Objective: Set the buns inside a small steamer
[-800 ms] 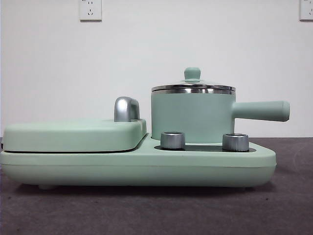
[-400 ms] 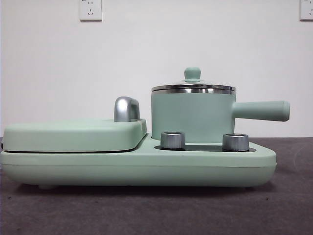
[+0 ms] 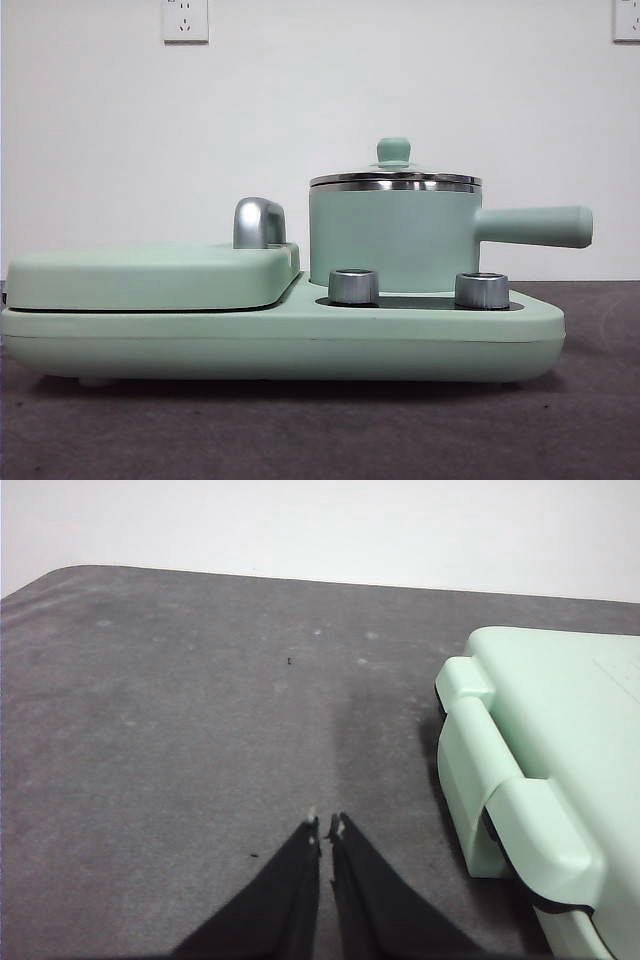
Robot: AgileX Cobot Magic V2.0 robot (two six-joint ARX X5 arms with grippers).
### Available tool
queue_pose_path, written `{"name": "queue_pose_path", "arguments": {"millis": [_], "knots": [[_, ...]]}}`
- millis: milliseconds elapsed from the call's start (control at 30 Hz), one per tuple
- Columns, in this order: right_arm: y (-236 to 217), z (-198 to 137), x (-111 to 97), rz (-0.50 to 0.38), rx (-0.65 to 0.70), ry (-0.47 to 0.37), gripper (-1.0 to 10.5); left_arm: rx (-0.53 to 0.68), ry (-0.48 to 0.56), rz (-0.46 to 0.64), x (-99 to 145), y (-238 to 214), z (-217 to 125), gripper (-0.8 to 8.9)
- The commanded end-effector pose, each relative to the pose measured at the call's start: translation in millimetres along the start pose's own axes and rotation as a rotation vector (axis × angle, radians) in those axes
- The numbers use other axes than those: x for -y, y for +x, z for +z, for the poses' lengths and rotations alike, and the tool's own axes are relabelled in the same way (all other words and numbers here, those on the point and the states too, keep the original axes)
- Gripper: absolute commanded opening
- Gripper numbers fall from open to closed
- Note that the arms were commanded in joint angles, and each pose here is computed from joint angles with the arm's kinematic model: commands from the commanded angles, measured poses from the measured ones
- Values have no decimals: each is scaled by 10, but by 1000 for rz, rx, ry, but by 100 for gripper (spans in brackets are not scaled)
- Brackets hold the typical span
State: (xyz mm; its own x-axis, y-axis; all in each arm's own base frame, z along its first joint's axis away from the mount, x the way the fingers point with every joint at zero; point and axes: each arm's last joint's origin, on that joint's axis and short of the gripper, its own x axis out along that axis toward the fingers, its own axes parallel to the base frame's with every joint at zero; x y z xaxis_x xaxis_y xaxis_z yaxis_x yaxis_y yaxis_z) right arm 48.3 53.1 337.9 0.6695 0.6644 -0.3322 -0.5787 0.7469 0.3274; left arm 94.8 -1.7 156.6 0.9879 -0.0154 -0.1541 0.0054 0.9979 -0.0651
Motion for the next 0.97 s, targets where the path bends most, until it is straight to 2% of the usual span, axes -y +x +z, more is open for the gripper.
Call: {"name": "queue_pose_path", "arguments": {"millis": [33,167,233,333,467,500,700,833,967], "knots": [[-4,18,7,-12,36,-2,18,-18,13,6,-7,19,-62,24],[85,-3,141,-73,126,54,18,-18,13,6,-7,19,-63,24],[134,-64,270,-120,236,78,18,-18,13,6,-7,18,-62,24],[162,-228,485,-250,428,91,18,-19,13,6,-7,18,-63,24],[222,-562,755,-437,534,6,18,-20,13,6,-7,18,-64,24],[251,-659,825,-477,542,-18,18,-21,13,6,-7,18,-65,24],[395,-1044,1086,-587,498,-82,18,-21,13,6,-7,18,-65,24],[485,-1199,1175,-623,416,-175,18,-21,13,6,-7,18,-65,24],[564,-1333,1247,-629,361,-183,18,-21,13,6,-7,18,-65,24]]}}
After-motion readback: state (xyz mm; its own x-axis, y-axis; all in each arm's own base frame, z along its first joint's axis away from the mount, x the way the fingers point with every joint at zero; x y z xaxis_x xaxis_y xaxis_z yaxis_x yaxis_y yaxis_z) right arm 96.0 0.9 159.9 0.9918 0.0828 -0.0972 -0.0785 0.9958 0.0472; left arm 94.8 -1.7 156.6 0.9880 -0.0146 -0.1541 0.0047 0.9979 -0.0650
